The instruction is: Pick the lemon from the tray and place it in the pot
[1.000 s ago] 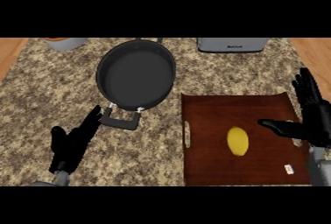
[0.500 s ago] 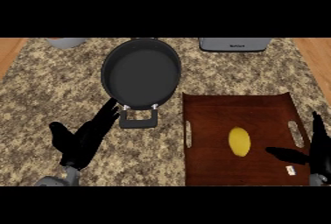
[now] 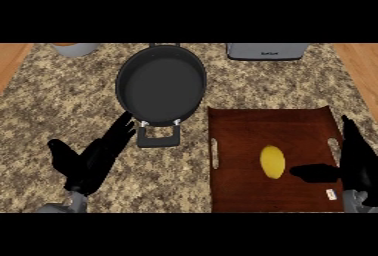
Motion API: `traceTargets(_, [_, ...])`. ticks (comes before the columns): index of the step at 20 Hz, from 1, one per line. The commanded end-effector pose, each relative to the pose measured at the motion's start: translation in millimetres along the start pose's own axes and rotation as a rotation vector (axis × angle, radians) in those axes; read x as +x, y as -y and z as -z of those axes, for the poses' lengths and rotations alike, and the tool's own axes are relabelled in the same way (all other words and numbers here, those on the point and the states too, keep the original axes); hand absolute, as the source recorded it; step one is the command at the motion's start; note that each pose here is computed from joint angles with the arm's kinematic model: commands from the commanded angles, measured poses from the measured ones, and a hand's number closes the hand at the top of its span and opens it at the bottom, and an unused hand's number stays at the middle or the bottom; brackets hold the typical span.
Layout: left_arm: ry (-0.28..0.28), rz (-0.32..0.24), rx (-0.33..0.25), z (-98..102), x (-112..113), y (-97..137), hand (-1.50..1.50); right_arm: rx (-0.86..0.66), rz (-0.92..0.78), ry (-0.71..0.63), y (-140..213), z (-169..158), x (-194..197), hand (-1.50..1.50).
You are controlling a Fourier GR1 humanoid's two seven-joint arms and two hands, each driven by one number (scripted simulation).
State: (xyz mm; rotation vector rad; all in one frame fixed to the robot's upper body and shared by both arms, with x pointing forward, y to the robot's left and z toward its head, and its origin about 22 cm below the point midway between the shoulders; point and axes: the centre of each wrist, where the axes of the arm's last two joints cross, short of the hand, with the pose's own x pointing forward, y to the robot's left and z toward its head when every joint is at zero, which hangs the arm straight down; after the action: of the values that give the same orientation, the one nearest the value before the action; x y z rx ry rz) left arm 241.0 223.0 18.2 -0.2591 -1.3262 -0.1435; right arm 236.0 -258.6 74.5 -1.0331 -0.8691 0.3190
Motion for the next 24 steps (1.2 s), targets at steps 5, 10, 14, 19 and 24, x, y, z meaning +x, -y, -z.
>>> traceTargets(5, [0.009,-0.005,-0.011,9,14,5,0.00,0.124,-0.018,-0.167,38,-36,65,-1.50])
traceTargets(10, [-0.009,0.010,-0.010,-2,3,3,0.00,0.163,0.041,-0.218,22,-28,81,-1.50])
traceTargets(14, [-0.006,-0.015,-0.005,4,-6,-5,0.00,0.174,0.065,-0.217,23,-35,80,-1.50])
traceTargets(19, [0.004,0.016,-0.026,-3,10,0,0.00,0.208,0.052,-0.225,-6,-30,97,-1.50])
traceTargets(24, [-0.005,0.001,-0.028,-8,-2,5,0.00,0.199,-0.049,-0.265,-21,-31,82,-1.50])
